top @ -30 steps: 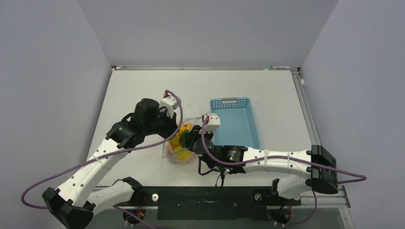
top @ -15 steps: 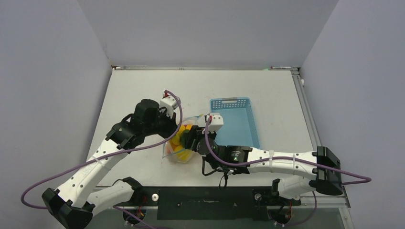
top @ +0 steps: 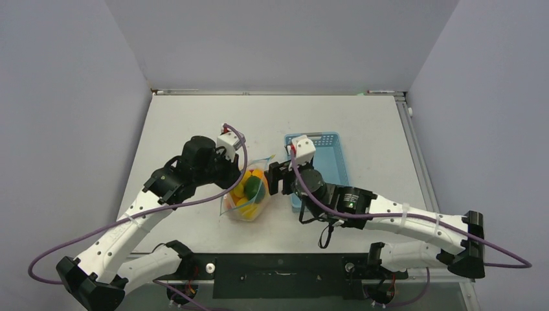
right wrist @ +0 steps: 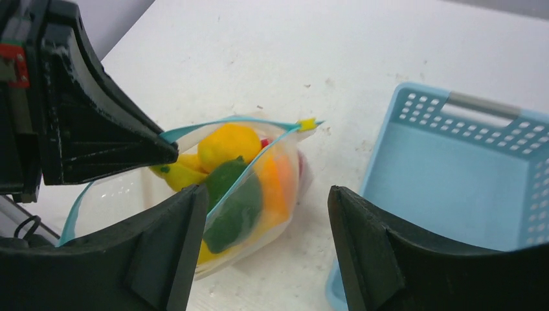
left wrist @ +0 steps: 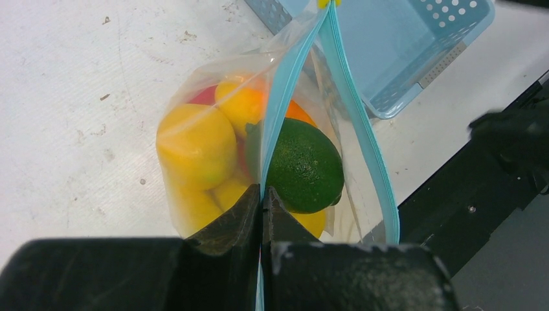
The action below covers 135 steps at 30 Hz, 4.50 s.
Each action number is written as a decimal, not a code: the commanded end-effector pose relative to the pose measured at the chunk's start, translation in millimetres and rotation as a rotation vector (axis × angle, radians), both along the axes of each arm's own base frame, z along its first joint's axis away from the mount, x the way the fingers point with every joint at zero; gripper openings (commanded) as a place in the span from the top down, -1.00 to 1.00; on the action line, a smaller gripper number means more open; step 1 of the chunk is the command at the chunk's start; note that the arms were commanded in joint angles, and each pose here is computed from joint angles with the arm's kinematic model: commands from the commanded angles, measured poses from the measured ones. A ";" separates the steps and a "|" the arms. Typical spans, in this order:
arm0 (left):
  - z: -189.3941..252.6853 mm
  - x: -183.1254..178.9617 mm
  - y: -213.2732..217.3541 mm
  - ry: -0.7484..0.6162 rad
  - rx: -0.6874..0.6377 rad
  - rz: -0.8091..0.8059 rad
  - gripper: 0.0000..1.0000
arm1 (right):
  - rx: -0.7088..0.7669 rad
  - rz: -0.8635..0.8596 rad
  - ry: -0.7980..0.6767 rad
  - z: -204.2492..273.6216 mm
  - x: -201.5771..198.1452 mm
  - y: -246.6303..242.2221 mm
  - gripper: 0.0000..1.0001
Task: Place the food in the zip-top bag and seal the zipper
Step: Adjust the zipper food storage bag at the center of the board, then zip the zipper food storage bag at the center of the board.
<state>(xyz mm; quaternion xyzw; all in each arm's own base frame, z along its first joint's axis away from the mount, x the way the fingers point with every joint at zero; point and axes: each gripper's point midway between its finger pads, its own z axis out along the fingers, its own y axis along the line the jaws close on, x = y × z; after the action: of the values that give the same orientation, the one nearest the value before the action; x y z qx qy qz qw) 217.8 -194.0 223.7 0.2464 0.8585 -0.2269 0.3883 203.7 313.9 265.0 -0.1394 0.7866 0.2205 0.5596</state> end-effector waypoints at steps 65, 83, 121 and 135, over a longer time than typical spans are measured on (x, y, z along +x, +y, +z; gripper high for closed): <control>7.8 -31.6 -25.5 -0.095 0.030 -0.142 1.00 | -0.804 1.047 -0.627 -23.6 44.2 1.4 0.20; 16.7 -28.8 -16.4 -0.136 0.029 -0.103 0.79 | -0.752 1.045 -0.616 -19.4 27.5 -0.7 0.90; 138.9 -96.7 -36.6 -0.428 -0.403 -0.443 -0.58 | -0.583 0.925 -0.265 60.1 -72.4 24.3 0.89; 129.7 -96.9 -26.9 -0.383 -0.433 -0.360 -0.71 | -0.579 0.788 -0.145 64.9 -75.0 45.8 0.89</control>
<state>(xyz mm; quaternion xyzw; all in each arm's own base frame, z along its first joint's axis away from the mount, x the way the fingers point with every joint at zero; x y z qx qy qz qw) 122.1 -225.3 338.6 0.3597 0.6587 -0.4120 0.5166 122.0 352.0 297.6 -0.6410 0.6451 0.1688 0.3801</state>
